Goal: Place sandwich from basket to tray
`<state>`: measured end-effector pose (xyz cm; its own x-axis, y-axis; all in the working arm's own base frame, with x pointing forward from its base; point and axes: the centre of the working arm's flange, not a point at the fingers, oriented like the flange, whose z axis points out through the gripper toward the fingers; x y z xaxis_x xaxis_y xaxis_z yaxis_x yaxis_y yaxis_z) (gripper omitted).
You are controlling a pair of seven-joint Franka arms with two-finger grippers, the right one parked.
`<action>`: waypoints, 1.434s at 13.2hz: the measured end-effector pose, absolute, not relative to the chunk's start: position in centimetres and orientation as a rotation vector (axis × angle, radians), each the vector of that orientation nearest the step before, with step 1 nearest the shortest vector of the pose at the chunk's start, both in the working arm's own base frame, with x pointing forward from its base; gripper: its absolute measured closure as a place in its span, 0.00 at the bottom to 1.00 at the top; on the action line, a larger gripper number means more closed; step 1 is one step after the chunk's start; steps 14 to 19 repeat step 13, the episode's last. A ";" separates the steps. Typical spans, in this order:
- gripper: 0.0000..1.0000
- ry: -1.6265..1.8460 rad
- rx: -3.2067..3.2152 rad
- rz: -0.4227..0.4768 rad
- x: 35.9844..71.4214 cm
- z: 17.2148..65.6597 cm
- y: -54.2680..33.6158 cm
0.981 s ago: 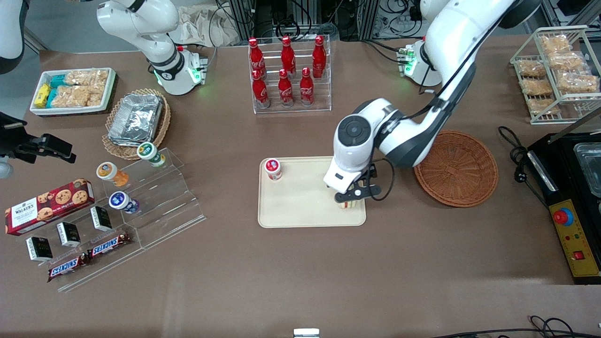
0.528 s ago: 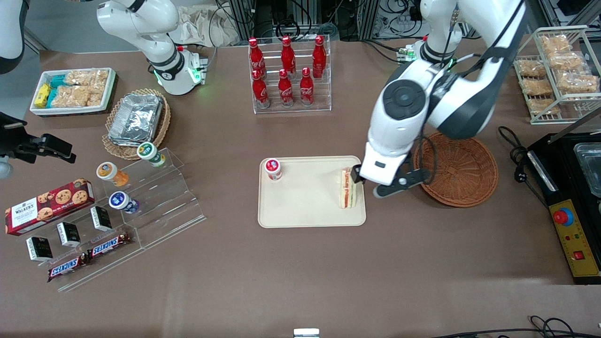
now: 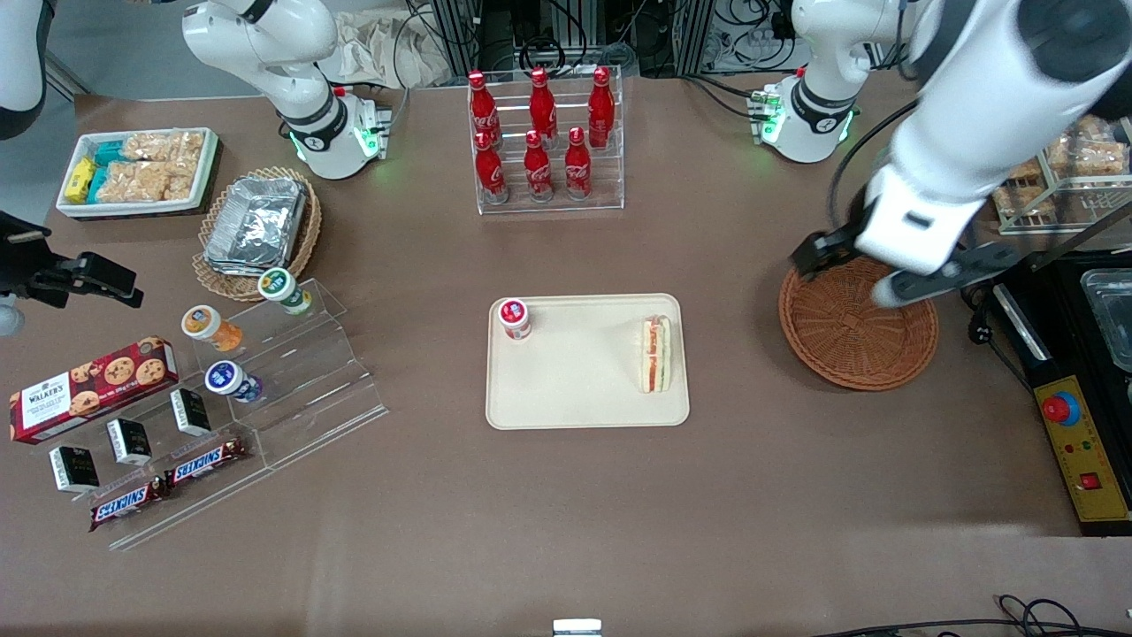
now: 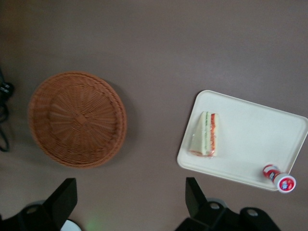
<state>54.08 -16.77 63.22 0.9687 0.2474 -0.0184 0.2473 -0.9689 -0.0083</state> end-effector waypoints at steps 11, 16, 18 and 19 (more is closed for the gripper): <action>0.00 0.183 -3.132 0.026 50.1 64.7 -3.3; 0.00 0.201 -3.132 -0.002 50.2 65.4 -3.0; 0.00 0.201 -3.132 -0.002 50.2 65.4 -3.0; 0.00 0.201 -3.132 -0.002 50.2 65.4 -3.0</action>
